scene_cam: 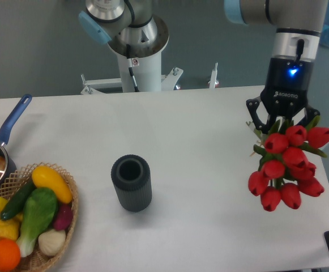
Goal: Insert the flowers into the vase
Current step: 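Carry the red tulip bunch with the gripper over the grey vase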
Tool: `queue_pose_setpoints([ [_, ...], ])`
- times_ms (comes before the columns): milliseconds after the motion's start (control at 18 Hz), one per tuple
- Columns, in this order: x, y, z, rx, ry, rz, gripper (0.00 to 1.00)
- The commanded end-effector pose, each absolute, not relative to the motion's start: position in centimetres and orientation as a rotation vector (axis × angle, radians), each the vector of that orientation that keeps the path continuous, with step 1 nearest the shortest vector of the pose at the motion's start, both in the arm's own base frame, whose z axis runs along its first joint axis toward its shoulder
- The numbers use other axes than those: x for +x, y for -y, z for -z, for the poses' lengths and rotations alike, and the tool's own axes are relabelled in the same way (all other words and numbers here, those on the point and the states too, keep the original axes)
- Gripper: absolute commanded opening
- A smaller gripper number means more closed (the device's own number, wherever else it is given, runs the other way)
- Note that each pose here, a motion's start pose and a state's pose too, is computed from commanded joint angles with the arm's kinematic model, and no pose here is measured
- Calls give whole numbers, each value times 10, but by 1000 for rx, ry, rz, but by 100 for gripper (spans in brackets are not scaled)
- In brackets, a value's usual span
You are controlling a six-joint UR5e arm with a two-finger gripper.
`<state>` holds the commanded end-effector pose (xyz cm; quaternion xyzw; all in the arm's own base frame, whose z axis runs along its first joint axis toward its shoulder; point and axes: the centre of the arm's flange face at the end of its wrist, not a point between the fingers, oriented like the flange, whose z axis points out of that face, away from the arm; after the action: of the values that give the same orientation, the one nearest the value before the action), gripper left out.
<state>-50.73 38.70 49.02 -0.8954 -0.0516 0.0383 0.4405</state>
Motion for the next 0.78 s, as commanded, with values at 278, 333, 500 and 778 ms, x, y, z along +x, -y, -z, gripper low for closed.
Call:
queue_pose_setpoints([
  [278, -496, -402, -494, -2145, 63, -19, 4],
  [333, -490, -408, -495, -2127, 42, 1, 4],
  [500, -482, -420, -495, -2082, -6, 49, 4],
  [778, -439, -461, -474, -2019, -180, 150, 4],
])
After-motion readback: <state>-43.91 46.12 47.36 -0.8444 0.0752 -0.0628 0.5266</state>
